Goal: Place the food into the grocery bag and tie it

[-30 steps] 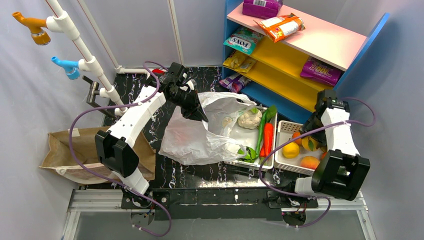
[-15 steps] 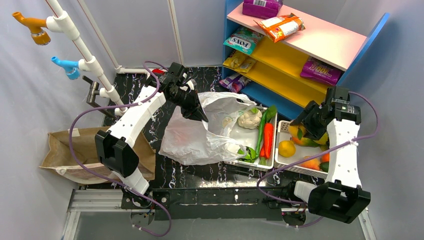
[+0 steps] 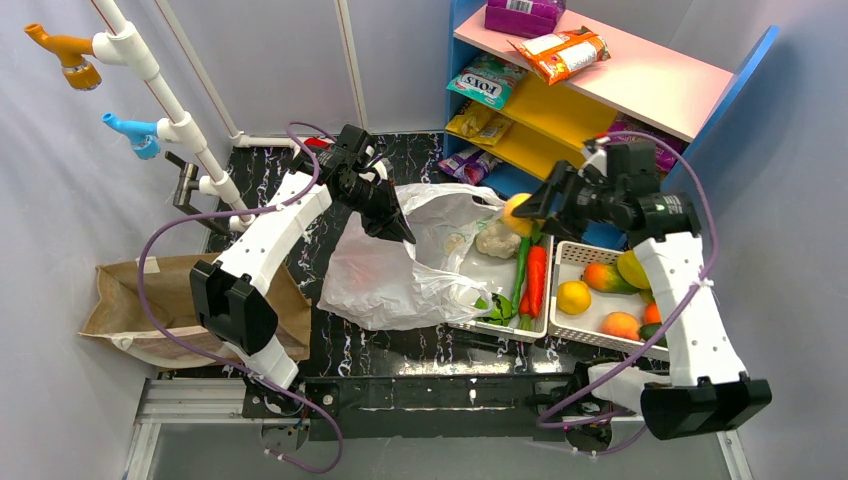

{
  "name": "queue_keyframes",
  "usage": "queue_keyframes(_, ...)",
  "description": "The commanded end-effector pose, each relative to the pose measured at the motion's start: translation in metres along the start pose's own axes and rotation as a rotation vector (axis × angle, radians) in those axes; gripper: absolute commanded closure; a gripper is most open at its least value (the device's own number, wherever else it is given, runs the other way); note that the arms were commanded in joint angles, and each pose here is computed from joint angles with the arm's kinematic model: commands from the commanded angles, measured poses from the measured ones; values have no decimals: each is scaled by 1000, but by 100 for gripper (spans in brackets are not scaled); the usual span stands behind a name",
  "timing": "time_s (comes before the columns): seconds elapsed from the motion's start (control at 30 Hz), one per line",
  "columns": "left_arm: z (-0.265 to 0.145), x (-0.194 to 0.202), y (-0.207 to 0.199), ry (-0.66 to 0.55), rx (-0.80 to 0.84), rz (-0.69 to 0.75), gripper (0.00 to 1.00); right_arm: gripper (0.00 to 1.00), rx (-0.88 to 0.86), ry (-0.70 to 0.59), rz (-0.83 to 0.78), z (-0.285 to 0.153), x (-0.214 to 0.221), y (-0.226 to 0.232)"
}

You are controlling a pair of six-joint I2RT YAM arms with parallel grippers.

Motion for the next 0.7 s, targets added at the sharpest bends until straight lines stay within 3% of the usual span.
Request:
queue_keyframes(0.0,-14,11,-2,-15,20,16,100,55,-177,-6,-109,14,-16,57)
queue_keyframes(0.3,-17,15,4,-30,16,13,100,55,-280,87,-274,54,-16,118)
queue_keyframes(0.67,-20,17,5,-37,13,9,100,48,-302,280,-355,105,22,138)
Point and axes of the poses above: each gripper's point midway between its finger pads, its own z axis out along the fingers, its own y axis along the line the jaws close on, x = y × z, the point moved 4 cm from there along -z, back along the fingers, and after that the axes turned 15 degrees about -z, right-handed, at the moved point
